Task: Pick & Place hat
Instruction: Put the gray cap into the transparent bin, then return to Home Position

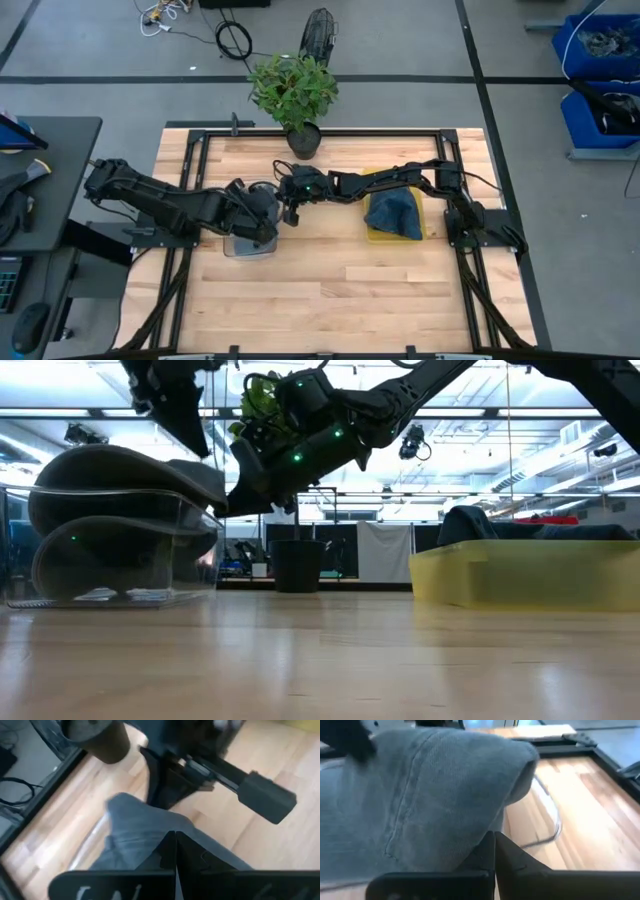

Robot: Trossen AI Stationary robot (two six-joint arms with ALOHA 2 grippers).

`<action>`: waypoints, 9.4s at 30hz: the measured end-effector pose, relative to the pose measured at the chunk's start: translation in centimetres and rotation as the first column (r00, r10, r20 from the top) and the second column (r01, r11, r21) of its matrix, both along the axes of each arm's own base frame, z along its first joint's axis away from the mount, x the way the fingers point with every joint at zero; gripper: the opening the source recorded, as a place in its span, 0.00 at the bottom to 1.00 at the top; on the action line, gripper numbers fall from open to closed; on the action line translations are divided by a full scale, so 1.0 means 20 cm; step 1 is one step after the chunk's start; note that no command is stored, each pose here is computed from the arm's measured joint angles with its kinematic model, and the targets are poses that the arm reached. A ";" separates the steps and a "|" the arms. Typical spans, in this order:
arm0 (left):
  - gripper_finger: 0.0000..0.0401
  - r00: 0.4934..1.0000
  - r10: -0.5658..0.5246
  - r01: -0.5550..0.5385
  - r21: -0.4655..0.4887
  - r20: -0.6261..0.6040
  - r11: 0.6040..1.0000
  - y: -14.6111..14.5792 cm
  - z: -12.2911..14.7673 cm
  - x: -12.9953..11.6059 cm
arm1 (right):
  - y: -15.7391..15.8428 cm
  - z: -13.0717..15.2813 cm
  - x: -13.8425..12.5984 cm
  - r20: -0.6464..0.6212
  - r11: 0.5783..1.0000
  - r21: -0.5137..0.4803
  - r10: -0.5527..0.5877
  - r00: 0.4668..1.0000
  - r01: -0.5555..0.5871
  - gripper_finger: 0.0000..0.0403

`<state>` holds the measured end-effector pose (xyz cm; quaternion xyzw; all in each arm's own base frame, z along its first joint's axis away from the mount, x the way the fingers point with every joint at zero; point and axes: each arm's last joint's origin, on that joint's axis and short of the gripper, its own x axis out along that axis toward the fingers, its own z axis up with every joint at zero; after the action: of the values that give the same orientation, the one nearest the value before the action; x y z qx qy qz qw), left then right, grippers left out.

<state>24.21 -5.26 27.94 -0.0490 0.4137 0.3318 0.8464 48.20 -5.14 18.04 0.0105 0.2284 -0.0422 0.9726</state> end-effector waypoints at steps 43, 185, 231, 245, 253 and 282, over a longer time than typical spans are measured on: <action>0.01 0.784 0.395 -0.521 -0.162 -0.478 0.838 0.11 -0.15 -0.27 | -0.04 -0.03 -0.02 -0.064 1.000 -0.016 0.012 0.998 -0.013 0.00; 0.01 0.584 -0.540 0.223 0.520 0.606 0.825 0.27 0.03 -0.80 | 0.23 0.67 -2.39 0.526 0.998 -0.070 0.033 0.850 0.005 0.02; 0.01 0.461 -0.598 0.295 0.522 0.656 0.800 0.24 -0.49 -0.74 | 0.27 -0.02 -1.93 0.529 0.994 -0.036 -0.071 0.846 0.106 0.02; 0.01 0.503 -0.546 0.342 0.426 0.670 0.837 0.24 -0.53 -0.73 | 0.27 -0.03 -1.93 0.499 0.995 -0.027 -0.073 0.864 0.100 0.02; 0.01 0.502 -0.544 0.341 0.424 0.672 0.839 0.24 -0.53 -0.73 | 0.27 -0.03 -1.93 0.498 0.995 -0.028 -0.073 0.864 0.100 0.02; 0.01 0.491 -0.541 0.332 0.427 0.683 0.841 0.24 -0.53 -0.73 | 0.27 -0.03 -1.93 0.499 0.995 -0.028 -0.072 0.864 0.099 0.02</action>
<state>9.60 -0.43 17.41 0.0209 -0.0417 0.0959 0.9943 9.59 0.19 17.34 0.0055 -0.0312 -0.0870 0.9957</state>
